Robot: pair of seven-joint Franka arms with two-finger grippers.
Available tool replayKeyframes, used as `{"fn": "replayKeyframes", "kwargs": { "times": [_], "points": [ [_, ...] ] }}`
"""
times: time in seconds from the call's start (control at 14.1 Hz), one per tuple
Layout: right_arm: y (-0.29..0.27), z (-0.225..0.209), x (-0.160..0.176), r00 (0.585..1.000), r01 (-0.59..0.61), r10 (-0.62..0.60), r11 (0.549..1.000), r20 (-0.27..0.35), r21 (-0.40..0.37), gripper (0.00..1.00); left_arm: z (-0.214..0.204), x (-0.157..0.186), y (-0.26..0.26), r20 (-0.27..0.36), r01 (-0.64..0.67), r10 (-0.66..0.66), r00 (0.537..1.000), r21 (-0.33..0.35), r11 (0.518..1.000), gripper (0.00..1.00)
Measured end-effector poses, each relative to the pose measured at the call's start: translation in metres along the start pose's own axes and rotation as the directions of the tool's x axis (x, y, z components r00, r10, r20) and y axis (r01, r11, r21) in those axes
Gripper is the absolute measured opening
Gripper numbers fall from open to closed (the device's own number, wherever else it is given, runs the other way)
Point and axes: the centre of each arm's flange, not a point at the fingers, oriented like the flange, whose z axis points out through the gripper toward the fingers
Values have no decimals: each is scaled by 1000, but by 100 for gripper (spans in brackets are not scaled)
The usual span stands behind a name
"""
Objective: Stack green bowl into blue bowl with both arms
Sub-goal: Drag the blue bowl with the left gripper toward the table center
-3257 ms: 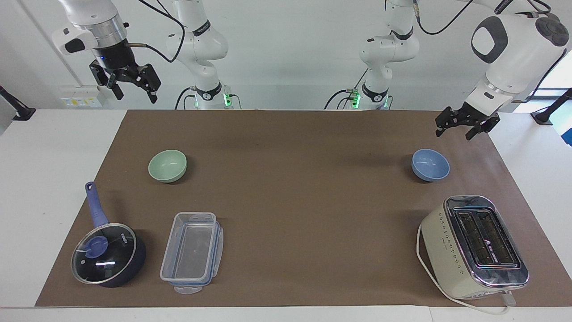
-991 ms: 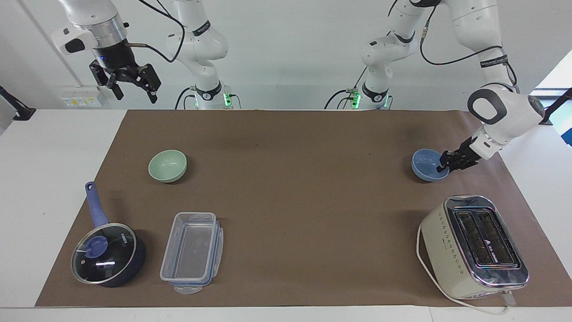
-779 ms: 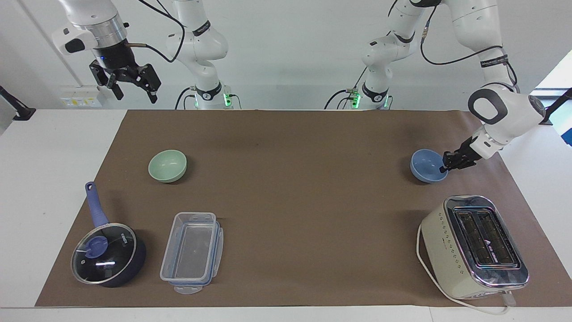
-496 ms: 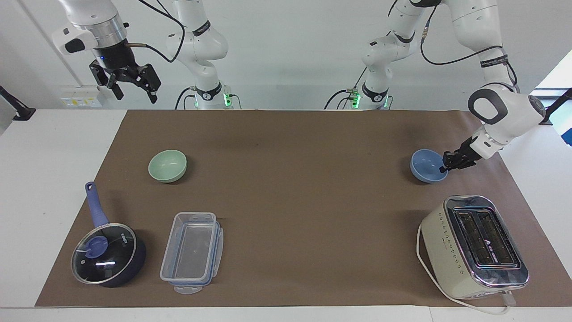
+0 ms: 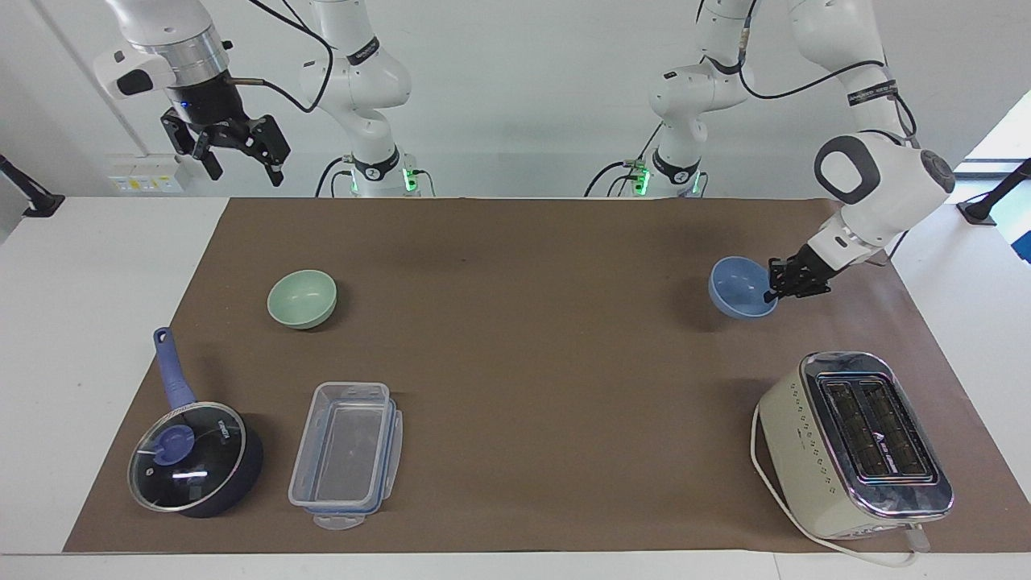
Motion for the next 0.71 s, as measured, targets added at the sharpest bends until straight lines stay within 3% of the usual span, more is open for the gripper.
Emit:
{"fn": "replayKeyframes", "kwargs": {
  "times": [0.5,0.71],
  "points": [
    [2,0,0,1000,-3,3,1000,0,0,100,45,33,171,-18,128,-127,992,25,992,4],
    [2,0,0,1000,-3,3,1000,0,0,100,67,32,256,-65,173,-172,983,14,985,4]
  ]
}}
